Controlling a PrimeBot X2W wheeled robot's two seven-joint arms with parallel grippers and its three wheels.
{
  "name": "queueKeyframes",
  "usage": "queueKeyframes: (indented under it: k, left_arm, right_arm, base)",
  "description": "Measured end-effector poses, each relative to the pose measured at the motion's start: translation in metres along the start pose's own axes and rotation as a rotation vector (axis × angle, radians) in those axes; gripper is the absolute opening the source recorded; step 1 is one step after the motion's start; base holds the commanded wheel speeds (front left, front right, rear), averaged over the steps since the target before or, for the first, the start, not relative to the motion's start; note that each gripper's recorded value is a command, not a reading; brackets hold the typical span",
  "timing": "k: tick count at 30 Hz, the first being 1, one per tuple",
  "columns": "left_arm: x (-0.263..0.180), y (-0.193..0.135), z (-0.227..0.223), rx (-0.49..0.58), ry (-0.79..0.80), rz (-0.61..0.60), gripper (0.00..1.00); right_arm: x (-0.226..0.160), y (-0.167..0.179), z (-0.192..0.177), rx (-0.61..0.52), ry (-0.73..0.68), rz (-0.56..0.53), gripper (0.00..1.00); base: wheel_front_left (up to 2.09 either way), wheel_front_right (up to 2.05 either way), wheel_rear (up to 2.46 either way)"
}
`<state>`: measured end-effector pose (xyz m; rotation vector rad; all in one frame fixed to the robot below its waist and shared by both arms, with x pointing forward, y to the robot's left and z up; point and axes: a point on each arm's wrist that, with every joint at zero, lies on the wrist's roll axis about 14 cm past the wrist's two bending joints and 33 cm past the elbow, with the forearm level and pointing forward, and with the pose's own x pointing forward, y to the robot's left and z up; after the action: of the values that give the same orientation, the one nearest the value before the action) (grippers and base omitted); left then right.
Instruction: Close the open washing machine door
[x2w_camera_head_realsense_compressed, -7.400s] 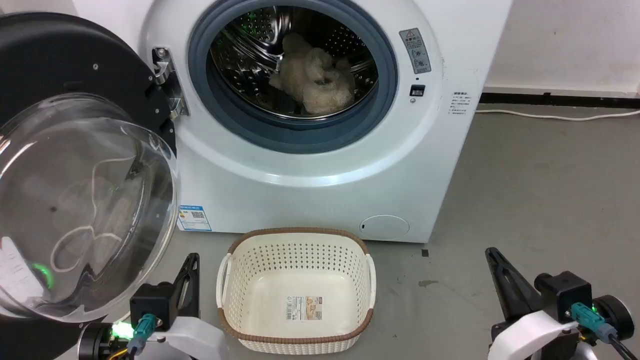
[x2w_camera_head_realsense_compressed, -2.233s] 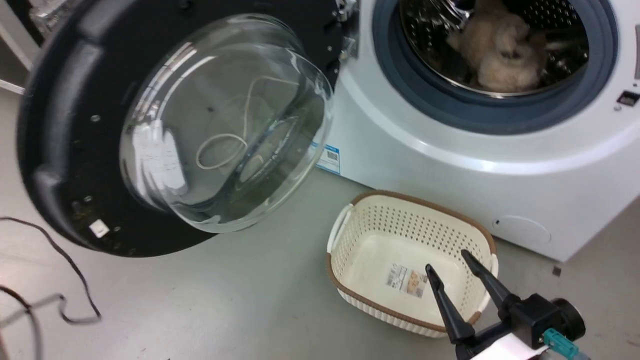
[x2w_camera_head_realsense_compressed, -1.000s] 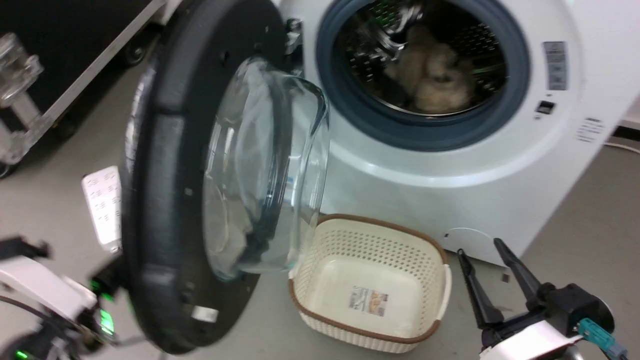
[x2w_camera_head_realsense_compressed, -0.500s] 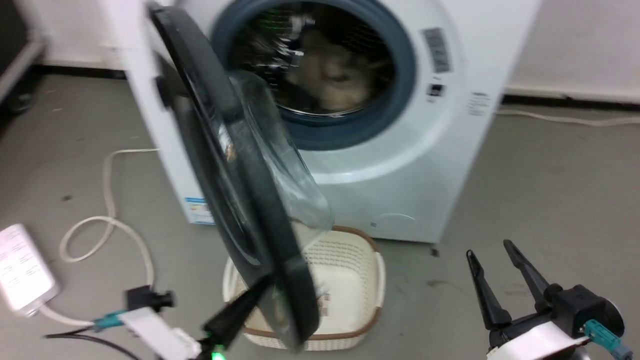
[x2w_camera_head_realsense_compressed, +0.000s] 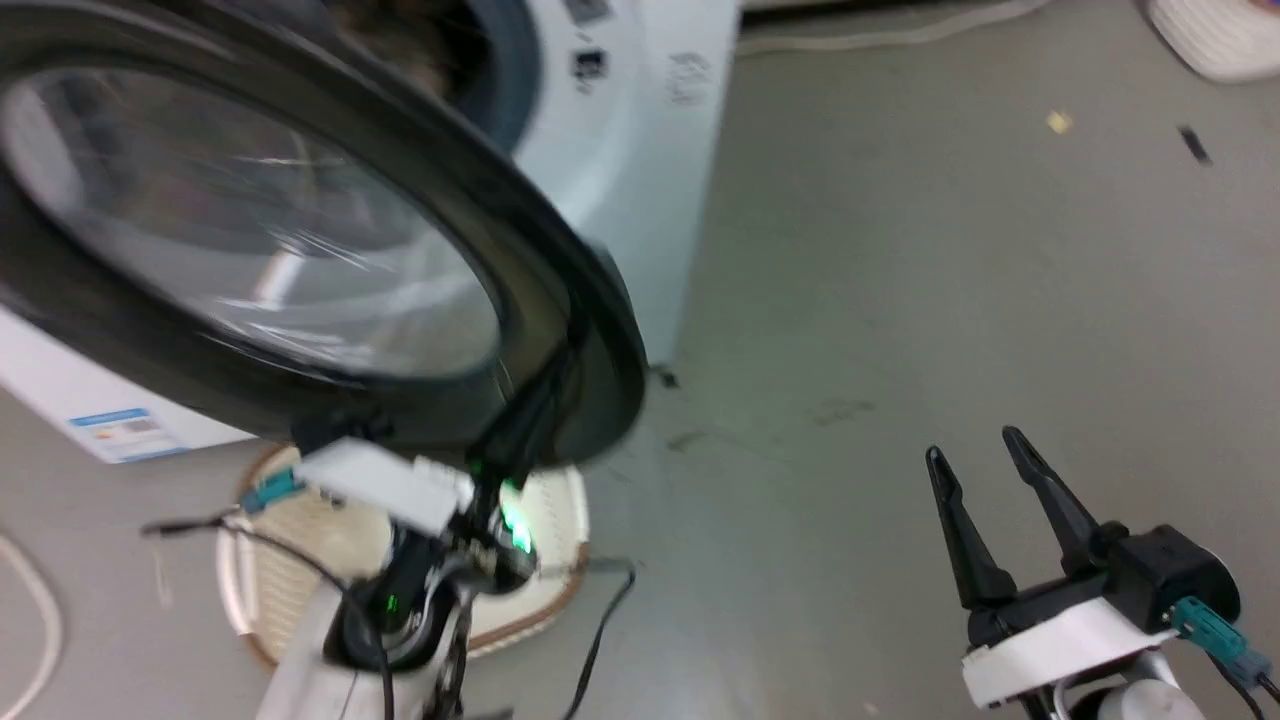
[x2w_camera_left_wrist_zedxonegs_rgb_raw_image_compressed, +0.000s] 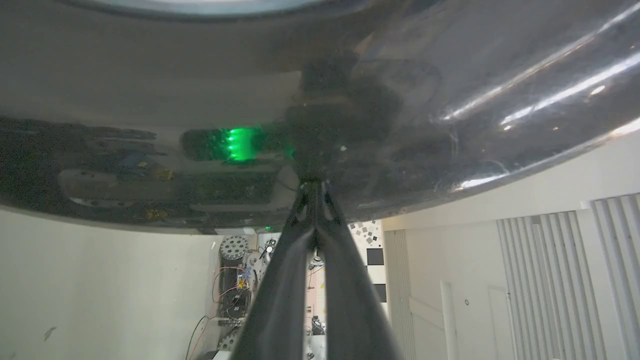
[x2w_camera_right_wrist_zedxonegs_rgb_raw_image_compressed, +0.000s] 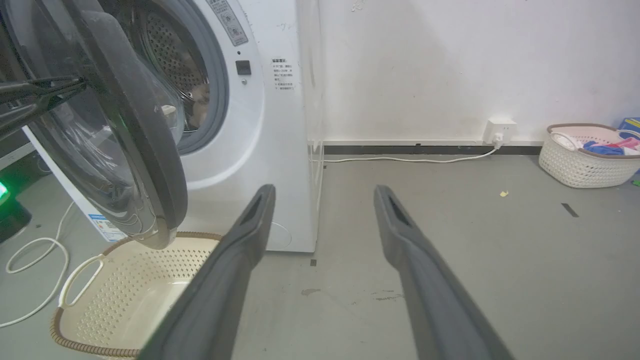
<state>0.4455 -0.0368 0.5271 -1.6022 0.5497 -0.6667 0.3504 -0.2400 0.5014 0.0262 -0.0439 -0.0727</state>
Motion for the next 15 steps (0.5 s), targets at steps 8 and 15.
queueKeyframes:
  k: [8, 15]
  left_arm:
    - [0.069, 0.011, 0.009, -0.023, -0.052, 0.004, 0.0]
    - [0.083, 0.014, 0.021, -0.003, -0.11, 0.024, 0.0]
  right_arm:
    - [-0.007, -0.017, -0.013, -0.002, 0.052, -0.077, 1.0]
    - [-0.007, -0.021, -0.014, -0.002, 0.055, -0.092, 1.0]
  base:
    - [0.0, 0.0, 0.0]
    - [0.0, 0.0, 0.0]
